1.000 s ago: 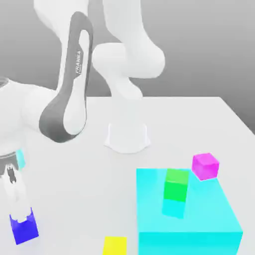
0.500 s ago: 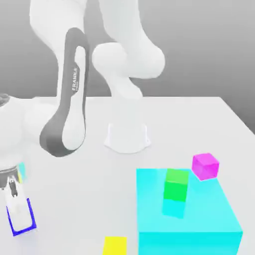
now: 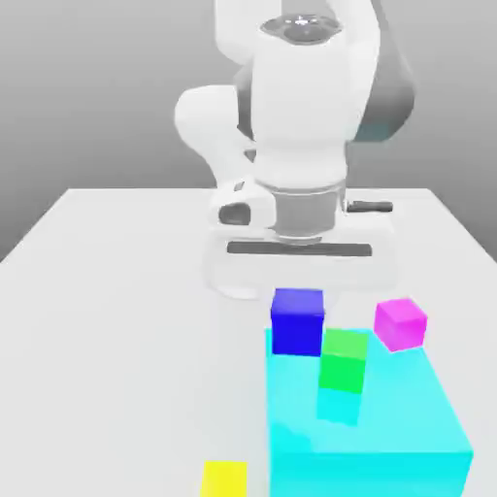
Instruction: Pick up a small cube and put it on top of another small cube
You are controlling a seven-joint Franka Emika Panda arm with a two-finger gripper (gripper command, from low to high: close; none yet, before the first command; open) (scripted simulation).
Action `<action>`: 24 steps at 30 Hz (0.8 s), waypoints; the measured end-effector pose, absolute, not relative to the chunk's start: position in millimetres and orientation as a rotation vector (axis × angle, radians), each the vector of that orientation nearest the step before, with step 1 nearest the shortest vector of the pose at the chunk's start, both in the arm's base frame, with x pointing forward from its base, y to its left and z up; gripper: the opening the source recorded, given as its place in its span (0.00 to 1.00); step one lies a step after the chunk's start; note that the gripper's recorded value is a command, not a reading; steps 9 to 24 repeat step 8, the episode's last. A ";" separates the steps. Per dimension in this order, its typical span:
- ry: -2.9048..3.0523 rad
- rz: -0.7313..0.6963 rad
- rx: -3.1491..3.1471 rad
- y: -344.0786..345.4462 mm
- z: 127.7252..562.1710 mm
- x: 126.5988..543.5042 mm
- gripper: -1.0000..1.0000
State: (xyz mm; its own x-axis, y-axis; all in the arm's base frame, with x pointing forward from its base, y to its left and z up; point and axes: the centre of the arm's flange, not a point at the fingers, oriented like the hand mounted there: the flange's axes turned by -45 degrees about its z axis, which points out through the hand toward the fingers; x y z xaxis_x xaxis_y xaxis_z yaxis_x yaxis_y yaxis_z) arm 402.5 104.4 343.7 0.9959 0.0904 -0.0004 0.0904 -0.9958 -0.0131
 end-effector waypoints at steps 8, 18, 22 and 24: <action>-0.236 0.001 -3.131 119.2 292.9 392.9 1.00; -0.236 0.001 -3.131 119.2 292.9 392.9 1.00; -0.236 0.001 -3.131 119.2 292.9 392.9 1.00; -0.236 0.001 -3.131 119.2 292.9 392.9 1.00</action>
